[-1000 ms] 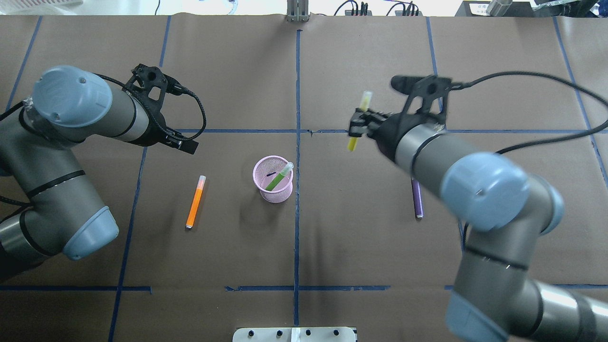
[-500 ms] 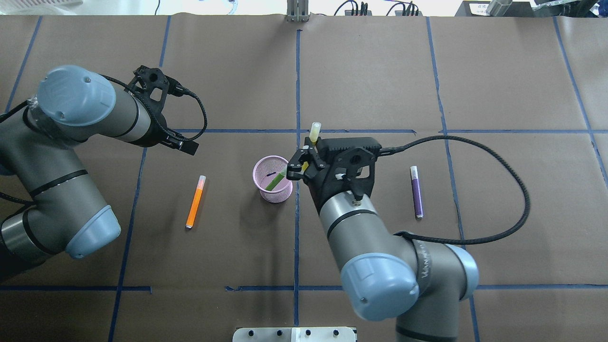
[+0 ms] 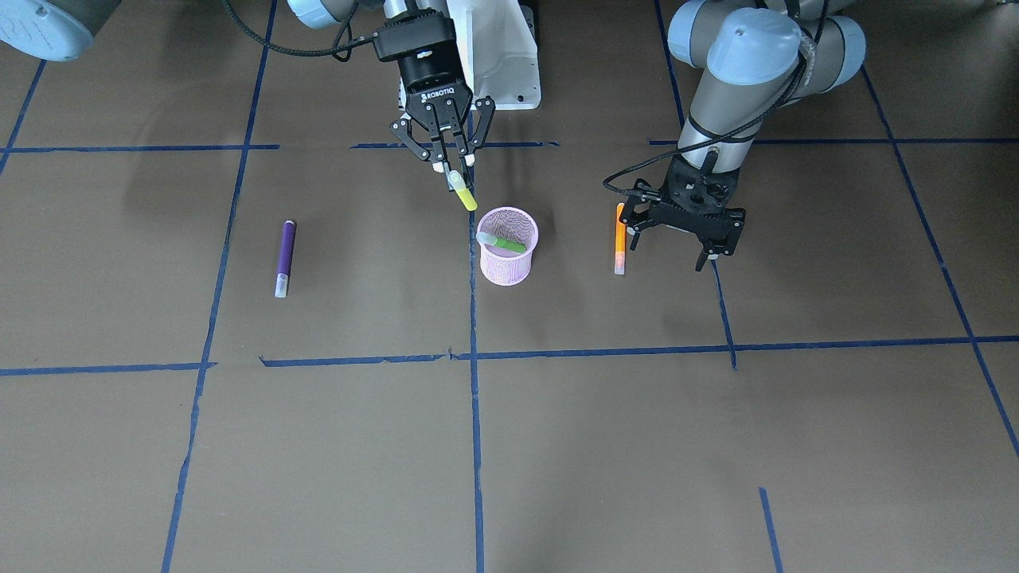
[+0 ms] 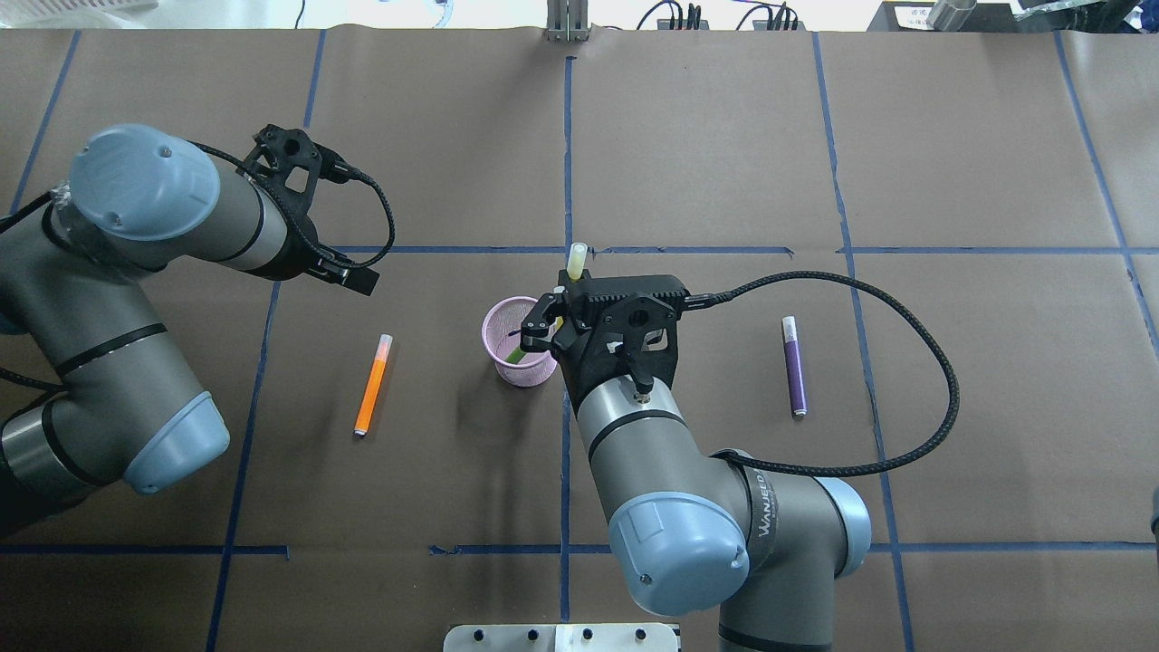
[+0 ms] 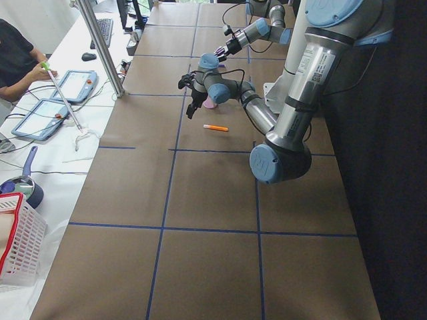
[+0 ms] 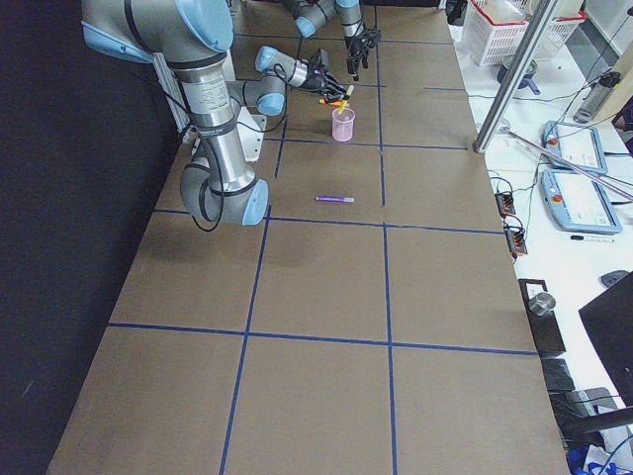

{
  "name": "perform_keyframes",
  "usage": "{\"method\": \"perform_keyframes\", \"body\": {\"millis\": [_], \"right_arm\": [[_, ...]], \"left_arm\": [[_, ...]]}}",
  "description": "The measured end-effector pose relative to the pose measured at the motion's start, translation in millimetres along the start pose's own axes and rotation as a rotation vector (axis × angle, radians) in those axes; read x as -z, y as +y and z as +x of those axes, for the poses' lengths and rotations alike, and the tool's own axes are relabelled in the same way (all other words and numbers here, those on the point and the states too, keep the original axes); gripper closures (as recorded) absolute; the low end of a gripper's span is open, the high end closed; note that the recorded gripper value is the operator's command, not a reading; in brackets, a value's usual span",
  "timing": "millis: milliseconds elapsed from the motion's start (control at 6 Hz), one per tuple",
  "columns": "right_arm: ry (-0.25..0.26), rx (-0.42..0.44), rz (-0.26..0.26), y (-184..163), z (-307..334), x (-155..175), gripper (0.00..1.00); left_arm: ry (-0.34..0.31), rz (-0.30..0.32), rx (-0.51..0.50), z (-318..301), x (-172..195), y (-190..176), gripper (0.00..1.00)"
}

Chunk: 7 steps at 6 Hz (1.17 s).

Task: Collect pens into pen holder
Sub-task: 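Lower the yellow marker into the pink cup and open the right gripper, then grasp the orange marker with the left gripper while the right gripper withdraws from the cup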

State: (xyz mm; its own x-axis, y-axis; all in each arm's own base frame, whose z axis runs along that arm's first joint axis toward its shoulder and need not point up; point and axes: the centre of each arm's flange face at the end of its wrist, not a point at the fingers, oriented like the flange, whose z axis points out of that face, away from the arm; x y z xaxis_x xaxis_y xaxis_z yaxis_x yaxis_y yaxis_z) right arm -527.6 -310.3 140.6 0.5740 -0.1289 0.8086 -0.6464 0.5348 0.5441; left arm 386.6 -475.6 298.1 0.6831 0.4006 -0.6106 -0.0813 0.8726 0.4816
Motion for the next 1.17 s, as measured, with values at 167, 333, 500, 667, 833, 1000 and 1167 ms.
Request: {"method": "perform_keyframes", "body": {"millis": [167, 333, 500, 667, 833, 1000, 1167], "right_arm": [[-0.002, 0.013, -0.012, 4, -7, -5, 0.99], [0.003, 0.023, -0.019, 10, -20, -14, 0.98], [0.008, 0.030, -0.023, 15, -33, -23, 0.97], [0.012, 0.034, -0.027, 19, -41, -28, 0.64], [0.014, 0.037, -0.032, 21, -46, -33, 0.02], [0.013, 0.037, -0.039, 20, -49, -35, 0.01], [0.007, 0.031, -0.053, 18, -51, -37, 0.01]], "left_arm": [[0.001, 0.002, 0.007, 0, 1, 0, 0.00], [0.002, 0.002, 0.010, 1, 1, 0, 0.00], [0.003, 0.003, 0.011, 1, 2, 0, 0.00], [0.003, 0.003, 0.011, 1, 2, 0, 0.00], [0.003, 0.004, 0.011, 1, 2, 0, 0.00], [0.003, 0.003, 0.011, 1, 1, 0, 0.00], [0.002, 0.000, 0.011, 1, -1, 1, 0.00]]}}
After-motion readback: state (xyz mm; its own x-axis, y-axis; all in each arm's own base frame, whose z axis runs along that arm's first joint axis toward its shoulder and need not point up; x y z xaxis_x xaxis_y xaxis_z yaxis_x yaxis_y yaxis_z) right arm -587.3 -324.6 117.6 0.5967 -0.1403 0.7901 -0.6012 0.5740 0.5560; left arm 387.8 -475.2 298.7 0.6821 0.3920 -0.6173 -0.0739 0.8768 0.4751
